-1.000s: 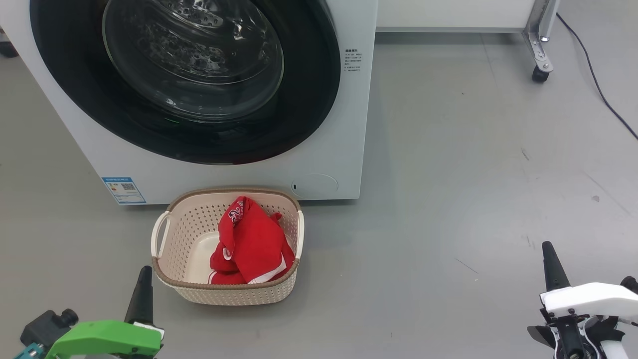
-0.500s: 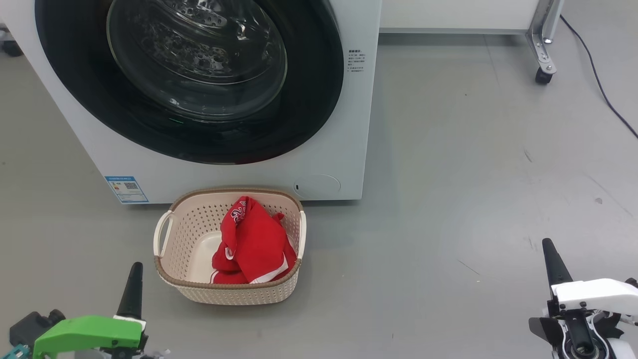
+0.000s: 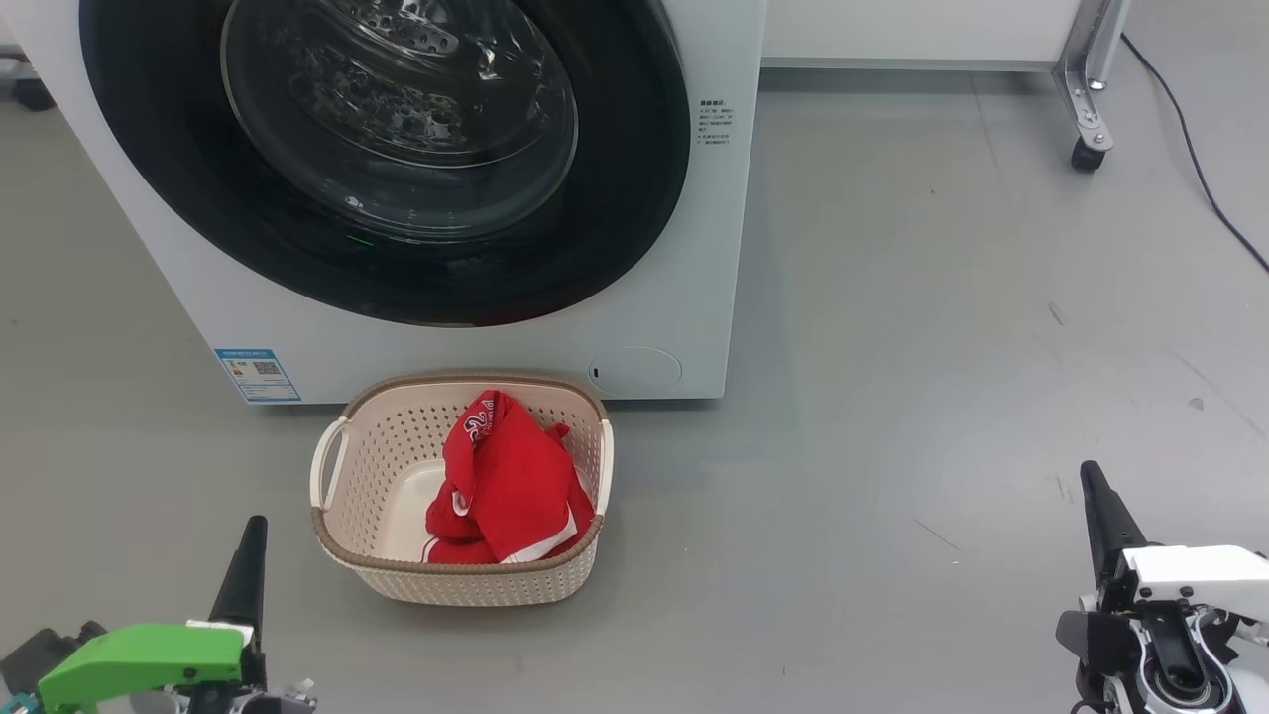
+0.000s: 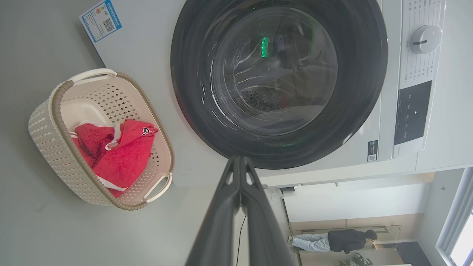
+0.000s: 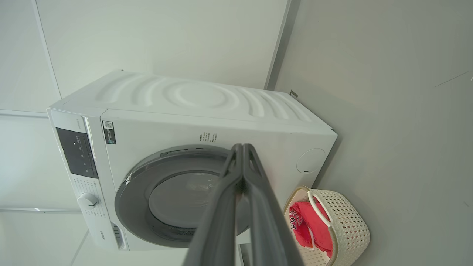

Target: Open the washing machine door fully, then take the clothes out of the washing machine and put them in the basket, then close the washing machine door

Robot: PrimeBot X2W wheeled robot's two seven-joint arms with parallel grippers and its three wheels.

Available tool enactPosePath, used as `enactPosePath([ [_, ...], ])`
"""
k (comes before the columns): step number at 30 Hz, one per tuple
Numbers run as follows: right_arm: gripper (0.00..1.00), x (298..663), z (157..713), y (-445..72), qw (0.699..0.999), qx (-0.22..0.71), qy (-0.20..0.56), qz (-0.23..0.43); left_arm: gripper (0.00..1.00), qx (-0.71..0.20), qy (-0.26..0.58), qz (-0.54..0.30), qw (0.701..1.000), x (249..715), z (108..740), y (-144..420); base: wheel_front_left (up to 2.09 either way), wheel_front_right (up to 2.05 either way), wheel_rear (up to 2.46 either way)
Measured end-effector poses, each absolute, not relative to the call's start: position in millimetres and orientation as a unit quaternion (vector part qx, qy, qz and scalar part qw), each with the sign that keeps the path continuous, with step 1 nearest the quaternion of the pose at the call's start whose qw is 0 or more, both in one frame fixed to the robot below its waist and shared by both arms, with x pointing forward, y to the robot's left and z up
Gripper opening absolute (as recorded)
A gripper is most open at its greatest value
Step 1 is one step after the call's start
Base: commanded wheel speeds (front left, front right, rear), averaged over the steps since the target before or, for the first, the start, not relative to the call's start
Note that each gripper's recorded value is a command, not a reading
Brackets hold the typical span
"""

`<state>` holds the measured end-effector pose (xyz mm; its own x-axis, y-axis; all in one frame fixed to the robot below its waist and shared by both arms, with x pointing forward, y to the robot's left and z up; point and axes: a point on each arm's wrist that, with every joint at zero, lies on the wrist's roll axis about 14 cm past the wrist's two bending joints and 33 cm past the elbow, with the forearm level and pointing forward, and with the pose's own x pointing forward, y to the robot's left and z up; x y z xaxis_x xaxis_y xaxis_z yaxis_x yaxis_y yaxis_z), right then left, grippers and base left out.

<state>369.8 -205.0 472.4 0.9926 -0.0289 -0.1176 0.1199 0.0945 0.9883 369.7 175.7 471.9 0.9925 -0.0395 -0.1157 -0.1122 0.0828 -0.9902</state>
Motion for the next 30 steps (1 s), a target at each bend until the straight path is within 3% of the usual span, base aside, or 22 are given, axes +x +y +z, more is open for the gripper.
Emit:
enactPosePath([
  [9,0.0,373.5,477.5,-205.2,0.703,0.709,0.023,-0.043,0.0,-0.711,0.046,0.026,0.702,371.8,475.2,183.0,0.0,0.0,0.0],
  [30,0.0,373.6,477.6,-205.7,0.703,0.71,0.022,-0.043,0.0,-0.711,0.046,0.028,0.701,372.0,474.1,183.6,0.0,0.0,0.0],
])
